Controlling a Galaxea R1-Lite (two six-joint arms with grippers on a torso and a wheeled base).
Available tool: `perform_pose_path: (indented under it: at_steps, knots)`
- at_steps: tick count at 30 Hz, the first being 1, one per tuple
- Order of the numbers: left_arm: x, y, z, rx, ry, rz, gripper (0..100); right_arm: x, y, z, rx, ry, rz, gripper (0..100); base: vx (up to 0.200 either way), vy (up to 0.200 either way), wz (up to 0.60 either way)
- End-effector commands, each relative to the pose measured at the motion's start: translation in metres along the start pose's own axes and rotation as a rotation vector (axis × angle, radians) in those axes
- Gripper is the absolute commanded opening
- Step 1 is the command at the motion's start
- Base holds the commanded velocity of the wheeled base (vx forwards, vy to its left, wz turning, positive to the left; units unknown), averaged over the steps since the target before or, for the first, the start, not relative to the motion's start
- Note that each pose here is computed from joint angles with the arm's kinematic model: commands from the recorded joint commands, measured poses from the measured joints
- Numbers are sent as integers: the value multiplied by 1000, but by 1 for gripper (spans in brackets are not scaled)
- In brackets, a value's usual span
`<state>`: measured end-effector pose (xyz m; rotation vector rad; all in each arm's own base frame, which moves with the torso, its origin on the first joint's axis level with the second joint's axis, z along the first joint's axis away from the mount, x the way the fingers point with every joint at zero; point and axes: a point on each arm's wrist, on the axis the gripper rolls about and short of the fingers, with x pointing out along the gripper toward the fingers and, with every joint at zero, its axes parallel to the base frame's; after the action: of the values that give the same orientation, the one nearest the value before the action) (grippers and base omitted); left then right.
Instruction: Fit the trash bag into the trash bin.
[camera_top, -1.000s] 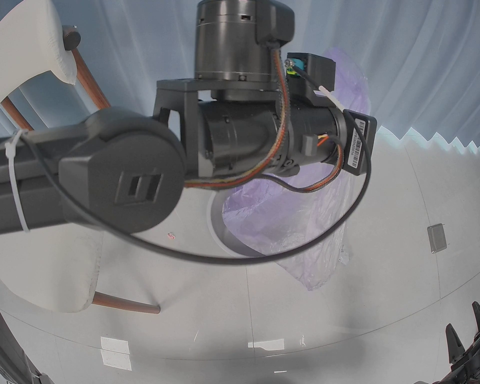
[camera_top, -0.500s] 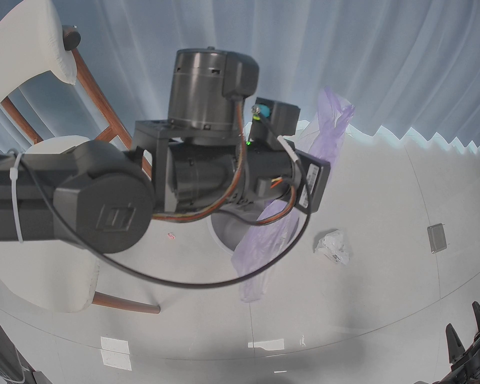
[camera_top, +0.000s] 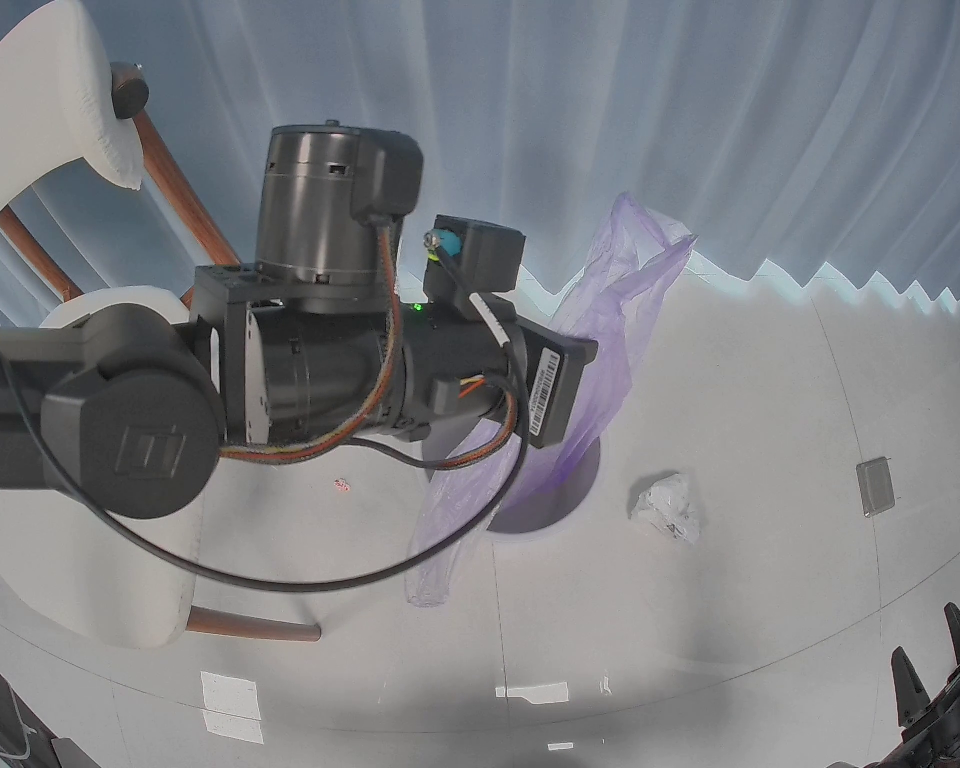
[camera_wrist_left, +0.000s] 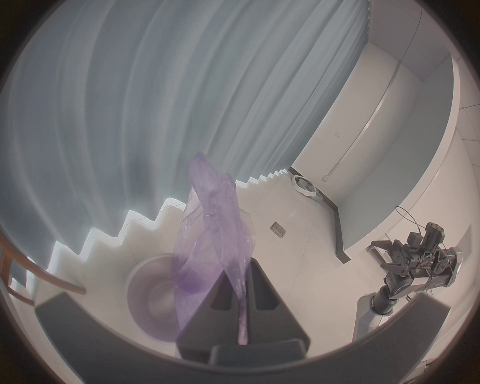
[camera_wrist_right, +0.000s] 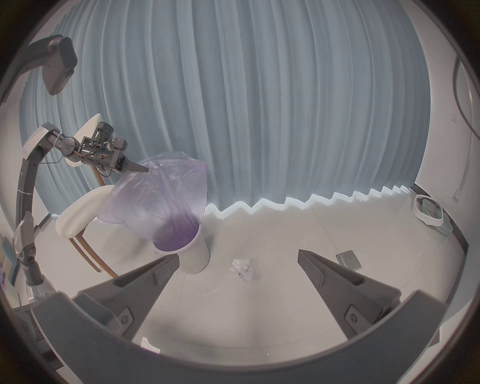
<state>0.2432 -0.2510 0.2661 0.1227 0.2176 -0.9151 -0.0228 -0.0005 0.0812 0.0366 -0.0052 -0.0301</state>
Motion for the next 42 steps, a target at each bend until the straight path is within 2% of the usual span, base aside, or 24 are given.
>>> perform_pose_path:
  at_steps: [1,4,6,10,18,20,23,24,27,29,33,37,38,39,42]
  knots:
    - [-3,-2,0,-5,0,-1,0,0,0,-5,0,0,0,100,200,0,0]
    - [-1,-4,-3,-23,11,-4,0,0,0,-5,0,0,0,100,200,0,0]
    - [-5,-5,-16,-74,41,-4,0,0,0,-5,0,0,0,100,0,0,0]
    - [-13,-6,-23,-113,17,-4,0,0,0,-5,0,0,0,100,0,0,0]
    - [-37,-10,-59,-285,-29,-4,0,0,0,-5,0,0,0,100,0,0,0]
    - [-40,-12,-69,-297,-33,-6,0,0,0,-5,0,0,0,100,0,0,0]
    - [-42,-10,-76,-299,-66,37,0,0,0,-5,-1,0,0,100,0,0,0]
    - [-48,-11,-77,-332,-83,64,0,0,0,-5,-1,0,0,100,0,0,0]
    - [-63,-11,-69,-445,-124,60,0,0,0,-5,-1,0,0,100,0,0,0]
    - [-64,-9,-78,-471,-104,87,0,0,0,-5,-1,0,0,100,0,0,0]
    - [-72,-9,-105,-448,-38,119,0,0,0,-6,-14,3,1,100,0,0,0]
    - [-74,-8,-114,-316,-7,128,0,0,0,-5,-61,3,21,100,0,0,0]
    - [-74,-8,-114,-316,-7,128,0,0,0,-5,-61,3,21,100,0,0,0]
    - [-73,1,-113,-221,-5,166,0,0,1,-5,-64,3,33,100,0,0,0]
    - [-75,16,-115,-62,14,214,0,0,1,-6,-64,3,35,100,0,0,0]
